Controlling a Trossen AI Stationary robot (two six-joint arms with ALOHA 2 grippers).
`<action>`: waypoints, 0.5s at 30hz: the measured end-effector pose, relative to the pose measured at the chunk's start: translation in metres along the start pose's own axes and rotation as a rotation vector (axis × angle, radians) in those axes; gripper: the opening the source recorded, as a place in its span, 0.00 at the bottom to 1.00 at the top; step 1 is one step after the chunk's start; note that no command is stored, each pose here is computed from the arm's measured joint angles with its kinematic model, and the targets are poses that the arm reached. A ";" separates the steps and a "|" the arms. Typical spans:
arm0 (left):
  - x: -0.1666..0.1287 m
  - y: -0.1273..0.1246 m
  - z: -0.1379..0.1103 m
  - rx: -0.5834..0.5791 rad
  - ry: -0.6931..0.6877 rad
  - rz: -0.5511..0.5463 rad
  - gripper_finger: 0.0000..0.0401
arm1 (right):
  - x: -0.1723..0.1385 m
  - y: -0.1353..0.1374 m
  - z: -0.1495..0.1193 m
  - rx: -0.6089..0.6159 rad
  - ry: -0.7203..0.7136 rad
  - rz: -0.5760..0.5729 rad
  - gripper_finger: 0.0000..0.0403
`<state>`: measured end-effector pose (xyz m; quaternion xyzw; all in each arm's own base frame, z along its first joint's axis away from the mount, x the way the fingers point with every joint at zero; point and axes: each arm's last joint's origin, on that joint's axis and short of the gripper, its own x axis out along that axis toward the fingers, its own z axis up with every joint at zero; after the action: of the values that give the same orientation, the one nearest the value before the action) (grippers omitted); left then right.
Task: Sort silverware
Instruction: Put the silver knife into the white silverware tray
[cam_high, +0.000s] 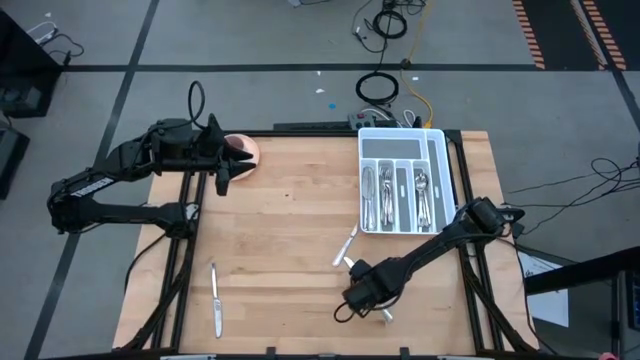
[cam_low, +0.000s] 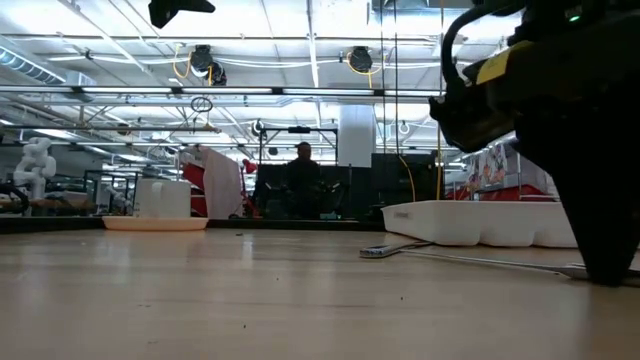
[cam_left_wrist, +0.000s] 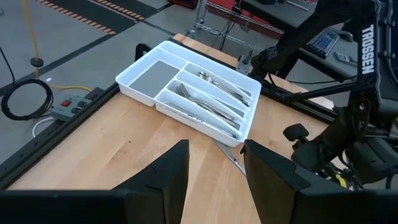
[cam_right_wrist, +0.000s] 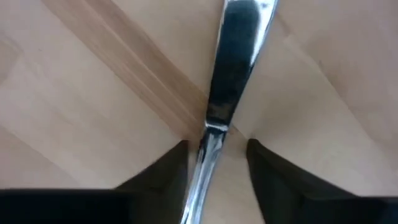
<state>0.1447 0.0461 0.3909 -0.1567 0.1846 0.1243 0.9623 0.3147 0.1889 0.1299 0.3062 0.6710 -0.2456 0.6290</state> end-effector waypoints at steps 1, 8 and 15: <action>0.000 0.000 0.000 0.000 0.000 0.001 0.39 | 0.001 -0.001 0.001 -0.011 0.018 0.006 0.36; 0.000 0.000 0.000 0.001 -0.001 0.003 0.39 | 0.001 -0.002 0.008 -0.051 0.096 0.038 0.03; 0.000 0.000 0.000 0.001 0.000 0.003 0.39 | -0.007 0.000 0.012 -0.036 0.088 0.056 0.01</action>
<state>0.1447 0.0462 0.3908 -0.1561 0.1847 0.1259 0.9621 0.3231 0.1789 0.1358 0.3242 0.6934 -0.2022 0.6109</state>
